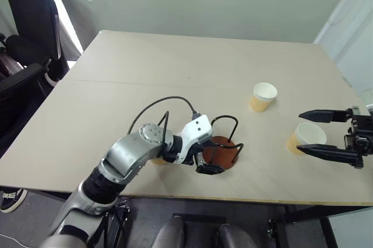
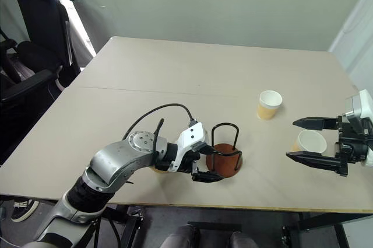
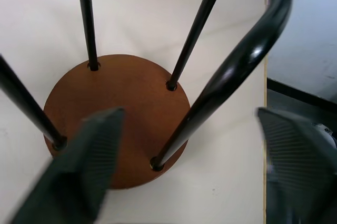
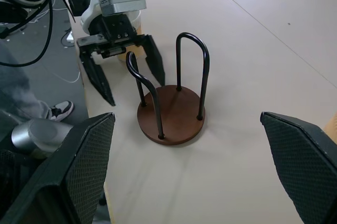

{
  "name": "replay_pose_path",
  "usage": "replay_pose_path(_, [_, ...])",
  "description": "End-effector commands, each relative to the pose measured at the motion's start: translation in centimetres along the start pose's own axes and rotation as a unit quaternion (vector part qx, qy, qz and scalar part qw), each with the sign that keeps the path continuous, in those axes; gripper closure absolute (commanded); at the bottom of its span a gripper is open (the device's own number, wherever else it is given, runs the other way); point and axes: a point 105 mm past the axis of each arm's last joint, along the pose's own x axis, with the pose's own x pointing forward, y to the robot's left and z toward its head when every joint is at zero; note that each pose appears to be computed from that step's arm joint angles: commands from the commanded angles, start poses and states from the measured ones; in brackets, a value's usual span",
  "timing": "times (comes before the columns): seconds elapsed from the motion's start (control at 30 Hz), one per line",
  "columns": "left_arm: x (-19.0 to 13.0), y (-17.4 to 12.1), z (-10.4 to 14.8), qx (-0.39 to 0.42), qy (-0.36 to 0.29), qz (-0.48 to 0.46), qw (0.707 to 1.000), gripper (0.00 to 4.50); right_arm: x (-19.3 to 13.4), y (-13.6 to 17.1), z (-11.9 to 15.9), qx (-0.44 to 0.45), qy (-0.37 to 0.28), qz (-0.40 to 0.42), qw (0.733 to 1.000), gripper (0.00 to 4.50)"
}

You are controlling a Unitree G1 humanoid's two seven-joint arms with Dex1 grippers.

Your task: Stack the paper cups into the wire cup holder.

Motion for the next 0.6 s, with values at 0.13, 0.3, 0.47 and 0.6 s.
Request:
replay_pose_path(0.13, [-5.1, 1.1, 4.2, 0.04, -0.07, 0.014, 0.997, 0.01, -0.4, -1.0, -0.7, -0.009, 0.038, -0.027, 0.999, 0.0])
replay_pose_path(0.3, [-10.0, 2.3, 6.9, 0.08, -0.121, 0.051, 0.988, 0.01, -1.0, -2.4, -1.9, -0.009, 0.077, -0.055, 0.995, 0.0])
replay_pose_path(0.47, [-16.0, 1.8, 6.9, 0.14, -0.125, 0.06, 0.98, 0.01, -1.7, -4.1, -4.1, -0.007, 0.129, -0.077, 0.989, 0.0])
replay_pose_path(0.6, [-18.5, 0.7, 5.6, 0.167, -0.114, 0.054, 0.978, 0.01, -1.9, -4.9, -5.4, -0.006, 0.155, -0.082, 0.984, 0.0])
